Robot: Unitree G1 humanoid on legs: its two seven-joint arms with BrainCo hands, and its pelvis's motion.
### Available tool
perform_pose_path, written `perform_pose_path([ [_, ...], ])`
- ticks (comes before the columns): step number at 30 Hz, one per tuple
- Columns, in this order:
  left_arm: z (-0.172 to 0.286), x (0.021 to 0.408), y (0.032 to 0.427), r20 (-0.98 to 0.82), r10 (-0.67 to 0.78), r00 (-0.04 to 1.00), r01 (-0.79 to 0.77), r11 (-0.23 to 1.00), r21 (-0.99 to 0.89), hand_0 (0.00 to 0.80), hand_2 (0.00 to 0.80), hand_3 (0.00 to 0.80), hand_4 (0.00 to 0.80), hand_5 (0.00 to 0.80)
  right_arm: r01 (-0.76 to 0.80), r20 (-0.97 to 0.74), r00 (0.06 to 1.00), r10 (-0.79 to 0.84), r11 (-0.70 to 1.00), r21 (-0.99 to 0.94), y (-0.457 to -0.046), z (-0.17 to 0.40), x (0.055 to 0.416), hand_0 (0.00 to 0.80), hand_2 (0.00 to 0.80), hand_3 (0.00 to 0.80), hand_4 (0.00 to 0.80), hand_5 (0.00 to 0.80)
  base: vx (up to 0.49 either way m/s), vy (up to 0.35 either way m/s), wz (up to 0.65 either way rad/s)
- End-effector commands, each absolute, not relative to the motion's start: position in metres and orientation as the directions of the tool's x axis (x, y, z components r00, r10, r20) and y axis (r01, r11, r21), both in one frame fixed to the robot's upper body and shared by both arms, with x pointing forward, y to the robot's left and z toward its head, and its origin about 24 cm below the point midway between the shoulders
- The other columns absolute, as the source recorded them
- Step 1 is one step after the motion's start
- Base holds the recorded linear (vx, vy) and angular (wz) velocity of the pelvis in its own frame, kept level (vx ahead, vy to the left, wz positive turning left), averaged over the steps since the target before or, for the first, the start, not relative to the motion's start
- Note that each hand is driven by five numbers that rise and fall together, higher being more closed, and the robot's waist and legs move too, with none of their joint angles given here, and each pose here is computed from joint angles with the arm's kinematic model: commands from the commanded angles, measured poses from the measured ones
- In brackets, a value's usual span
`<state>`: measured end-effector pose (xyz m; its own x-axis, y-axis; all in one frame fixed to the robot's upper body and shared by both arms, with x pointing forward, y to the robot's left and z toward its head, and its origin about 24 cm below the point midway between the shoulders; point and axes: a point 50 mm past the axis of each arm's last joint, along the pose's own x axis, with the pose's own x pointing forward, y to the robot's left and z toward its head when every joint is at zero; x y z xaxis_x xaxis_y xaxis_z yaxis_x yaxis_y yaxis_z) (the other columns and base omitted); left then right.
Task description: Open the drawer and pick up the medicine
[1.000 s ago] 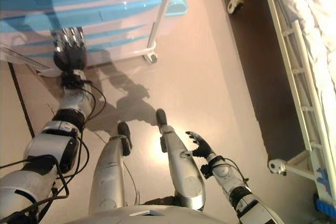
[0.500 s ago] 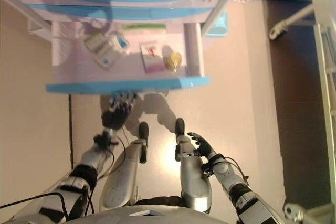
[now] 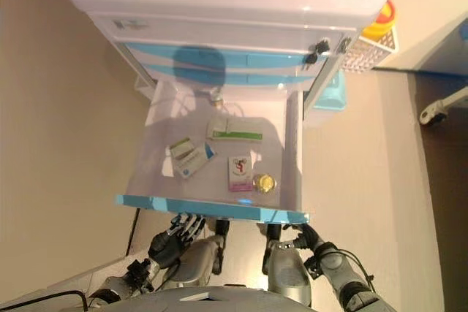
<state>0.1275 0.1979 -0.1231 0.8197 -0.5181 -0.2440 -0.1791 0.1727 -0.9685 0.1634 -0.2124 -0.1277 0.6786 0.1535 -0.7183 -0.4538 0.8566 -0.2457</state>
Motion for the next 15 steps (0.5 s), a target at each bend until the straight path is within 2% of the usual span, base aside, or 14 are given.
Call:
perform_pose_path([
  [1, -0.125, 0.075, 0.177, -0.107, -0.641, 0.760, -0.129, 0.013, -0.992, 0.800, 0.800, 0.800, 0.800, 0.800, -0.443, -0.649, 0.743, 0.164, 0.847, -0.293, -0.218, -0.116, 0.178, 0.000, 0.000, 0.000, 0.000, 0.000, 0.081, 0.025, 0.00],
  [3, -0.127, 0.078, 0.180, -0.149, -0.622, 0.769, -0.124, 0.083, -0.989, 0.800, 0.800, 0.800, 0.800, 0.800, -0.463, -0.686, 0.712, 0.152, 0.836, -0.295, -0.219, -0.121, 0.171, 0.000, 0.000, 0.000, 0.000, 0.000, 0.073, 0.016, 0.03],
  [4, -0.129, 0.080, 0.183, -0.178, -0.605, 0.776, -0.125, 0.130, -0.984, 0.282, 0.282, 0.282, 0.282, 0.282, -0.478, -0.712, 0.688, 0.141, 0.826, -0.298, -0.220, -0.125, 0.166, 0.000, 0.000, 0.000, 0.000, 0.000, 0.073, 0.007, 0.01],
  [5, -0.130, 0.084, 0.185, -0.212, -0.591, 0.778, -0.125, 0.185, -0.975, 0.000, 0.000, 0.000, 0.000, 0.000, -0.506, -0.755, 0.644, 0.122, 0.809, -0.301, -0.221, -0.130, 0.158, 0.000, 0.000, 0.000, 0.000, 0.000, 0.071, 0.001, -0.01],
  [9, -0.134, 0.096, 0.194, -0.331, -0.545, 0.770, -0.138, 0.365, -0.921, 0.000, 0.000, 0.000, 0.000, 0.000, -0.570, -0.874, 0.484, 0.045, 0.774, -0.276, -0.233, -0.145, 0.131, 0.000, 0.000, 0.000, 0.000, 0.000, 0.048, -0.008, -0.02],
  [10, -0.136, 0.100, 0.200, -0.388, -0.505, 0.771, -0.151, 0.447, -0.882, 0.000, 0.000, 0.000, 0.000, 0.000, -0.568, -0.898, 0.439, 0.013, 0.779, -0.266, -0.237, -0.148, 0.124, 0.000, 0.000, 0.000, 0.000, 0.000, 0.050, -0.018, -0.04],
  [13, -0.138, 0.112, 0.213, -0.515, -0.366, 0.775, -0.188, 0.645, -0.740, 0.000, 0.000, 0.000, 0.000, 0.000, -0.503, -0.938, 0.335, -0.090, 0.825, -0.258, -0.248, -0.154, 0.106, 0.000, 0.000, 0.000, 0.000, 0.000, 0.044, -0.018, -0.03],
  [15, -0.140, 0.115, 0.219, -0.571, -0.301, 0.764, -0.232, 0.697, -0.678, 0.000, 0.000, 0.000, 0.000, 0.000, -0.429, -0.940, 0.310, -0.143, 0.861, -0.273, -0.254, -0.155, 0.099, 0.000, 0.000, 0.000, 0.000, 0.000, 0.034, -0.017, -0.06],
])
